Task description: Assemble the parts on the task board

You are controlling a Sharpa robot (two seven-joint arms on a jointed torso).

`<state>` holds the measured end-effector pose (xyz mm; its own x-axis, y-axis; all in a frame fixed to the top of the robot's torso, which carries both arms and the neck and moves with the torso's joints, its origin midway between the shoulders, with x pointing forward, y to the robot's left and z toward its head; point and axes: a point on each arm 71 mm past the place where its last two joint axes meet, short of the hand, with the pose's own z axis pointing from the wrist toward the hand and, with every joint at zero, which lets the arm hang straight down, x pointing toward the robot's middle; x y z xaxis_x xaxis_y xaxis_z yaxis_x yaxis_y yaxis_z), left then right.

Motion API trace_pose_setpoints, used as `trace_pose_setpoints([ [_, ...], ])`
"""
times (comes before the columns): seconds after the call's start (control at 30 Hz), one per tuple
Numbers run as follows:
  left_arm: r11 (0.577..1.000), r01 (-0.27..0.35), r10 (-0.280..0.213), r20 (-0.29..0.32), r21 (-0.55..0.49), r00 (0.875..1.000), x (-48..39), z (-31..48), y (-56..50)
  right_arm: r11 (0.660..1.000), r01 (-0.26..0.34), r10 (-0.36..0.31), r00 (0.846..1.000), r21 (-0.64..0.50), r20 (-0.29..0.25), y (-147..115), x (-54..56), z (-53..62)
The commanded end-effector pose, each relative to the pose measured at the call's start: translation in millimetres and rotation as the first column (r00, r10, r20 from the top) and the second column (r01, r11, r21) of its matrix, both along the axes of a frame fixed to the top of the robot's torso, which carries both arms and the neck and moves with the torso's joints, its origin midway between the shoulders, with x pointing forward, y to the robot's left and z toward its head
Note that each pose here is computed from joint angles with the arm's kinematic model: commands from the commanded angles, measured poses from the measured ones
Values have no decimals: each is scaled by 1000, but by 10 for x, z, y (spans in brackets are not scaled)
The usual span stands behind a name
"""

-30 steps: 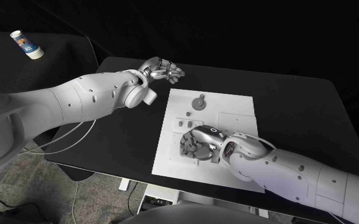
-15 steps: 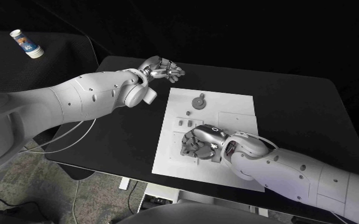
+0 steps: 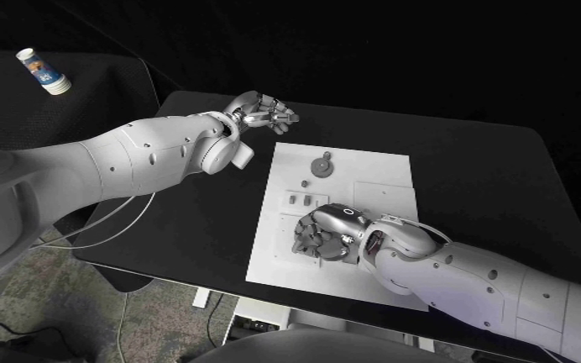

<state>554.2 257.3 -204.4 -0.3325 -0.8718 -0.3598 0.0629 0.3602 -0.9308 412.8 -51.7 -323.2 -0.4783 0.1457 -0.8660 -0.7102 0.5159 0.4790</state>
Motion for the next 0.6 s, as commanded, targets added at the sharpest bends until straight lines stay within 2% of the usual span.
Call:
trace_pose_setpoints([
  [0.03,1000,16,-16,2,-5,1000,-1,11,-24,1000,-3,3,1000,-16,6,-18,-15,-21],
  [0.6,1000,14,-14,1,-5,1000,-1,11,-15,1000,9,-9,1000,-10,14,-40,-17,-7],
])
